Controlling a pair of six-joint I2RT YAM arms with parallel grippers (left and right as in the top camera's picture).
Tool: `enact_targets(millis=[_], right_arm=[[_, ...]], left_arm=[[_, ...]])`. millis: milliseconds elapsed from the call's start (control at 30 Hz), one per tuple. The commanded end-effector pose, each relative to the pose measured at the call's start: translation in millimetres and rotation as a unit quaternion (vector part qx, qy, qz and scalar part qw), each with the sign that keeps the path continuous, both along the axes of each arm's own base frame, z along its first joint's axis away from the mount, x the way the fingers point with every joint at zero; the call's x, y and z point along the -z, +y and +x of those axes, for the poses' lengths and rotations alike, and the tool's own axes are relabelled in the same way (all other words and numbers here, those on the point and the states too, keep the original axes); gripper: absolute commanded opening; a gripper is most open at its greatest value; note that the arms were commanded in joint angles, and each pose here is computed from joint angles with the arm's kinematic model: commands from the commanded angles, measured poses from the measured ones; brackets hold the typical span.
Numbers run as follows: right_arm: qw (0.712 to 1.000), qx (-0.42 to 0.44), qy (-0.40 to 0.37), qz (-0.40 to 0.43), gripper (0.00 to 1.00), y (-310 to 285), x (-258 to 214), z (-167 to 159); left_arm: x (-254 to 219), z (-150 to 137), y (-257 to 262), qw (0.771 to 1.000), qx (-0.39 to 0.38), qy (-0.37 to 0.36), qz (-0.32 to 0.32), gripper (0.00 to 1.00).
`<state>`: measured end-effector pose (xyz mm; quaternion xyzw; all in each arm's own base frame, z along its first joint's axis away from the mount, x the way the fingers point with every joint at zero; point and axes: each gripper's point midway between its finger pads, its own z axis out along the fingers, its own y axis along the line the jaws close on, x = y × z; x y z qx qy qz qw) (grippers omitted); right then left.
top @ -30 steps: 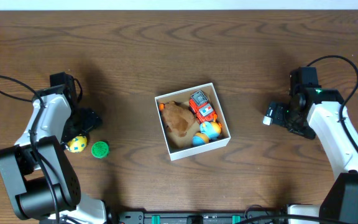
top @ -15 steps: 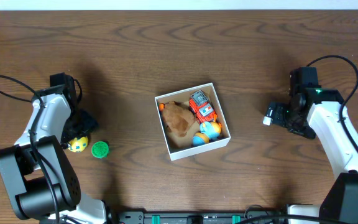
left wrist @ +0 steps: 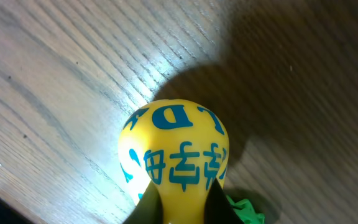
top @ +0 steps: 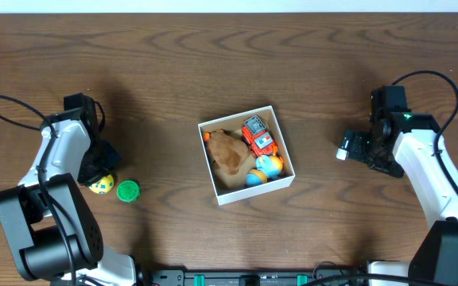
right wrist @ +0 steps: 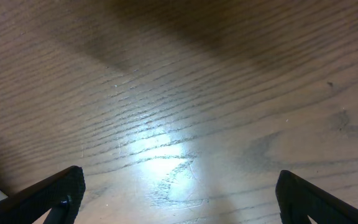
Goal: Pack container
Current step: 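Move the left gripper back and grasp the yellow lettered ball, then carry the yellow ball into the box and release it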
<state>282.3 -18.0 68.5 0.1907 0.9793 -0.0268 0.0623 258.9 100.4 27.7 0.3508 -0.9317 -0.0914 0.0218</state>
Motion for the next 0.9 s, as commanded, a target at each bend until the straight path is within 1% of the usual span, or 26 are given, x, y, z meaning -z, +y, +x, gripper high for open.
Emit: enact_targets(millis=[0, 100, 267, 333, 433, 533, 633, 733, 867], right_arm=[[1.000, -0.004, 0.001, 0.001, 0.99, -0.7, 0.3, -1.3], [1.000, -0.004, 0.001, 0.001, 0.99, -0.7, 0.3, -1.2], [1.000, -0.004, -0.001, 0.001, 0.99, -0.7, 0.2, -0.5], [1.000, -0.004, -0.001, 0.001, 0.99, -0.8, 0.2, -0.4], [1.000, -0.004, -0.001, 0.001, 0.99, -0.7, 0.2, -0.3], [1.000, -0.004, -0.001, 0.001, 0.99, -0.7, 0.2, -0.4], [1.000, -0.004, -0.001, 0.001, 0.99, -0.8, 0.2, -0.4], [1.000, -0.004, -0.001, 0.001, 0.99, -0.7, 0.2, -0.4], [1.000, -0.004, -0.001, 0.001, 0.99, -0.7, 0.2, -0.5]], left_arm=[[4.4, 10.9, -21.3, 0.998, 0.014, -0.013, -0.055, 0.06], [-12.3, 22.0, -24.9, 0.997, 0.044, -0.028, -0.052, 0.06], [-68.9, 49.1, -48.7, 0.988, 0.120, -0.084, -0.040, 0.06], [-98.9, 56.9, -68.6, 0.980, 0.159, -0.116, -0.035, 0.06], [-134.3, 59.6, -103.2, 0.963, 0.214, -0.159, -0.034, 0.06], [-161.6, 54.0, -146.9, 0.938, 0.280, -0.200, -0.041, 0.06], [-173.8, 40.5, -190.7, 0.911, 0.347, -0.216, -0.055, 0.06], [-172.5, 23.1, -237.1, 0.882, 0.413, -0.210, -0.085, 0.06], [-158.9, 3.0, -276.7, 0.856, 0.474, -0.182, -0.099, 0.06]])
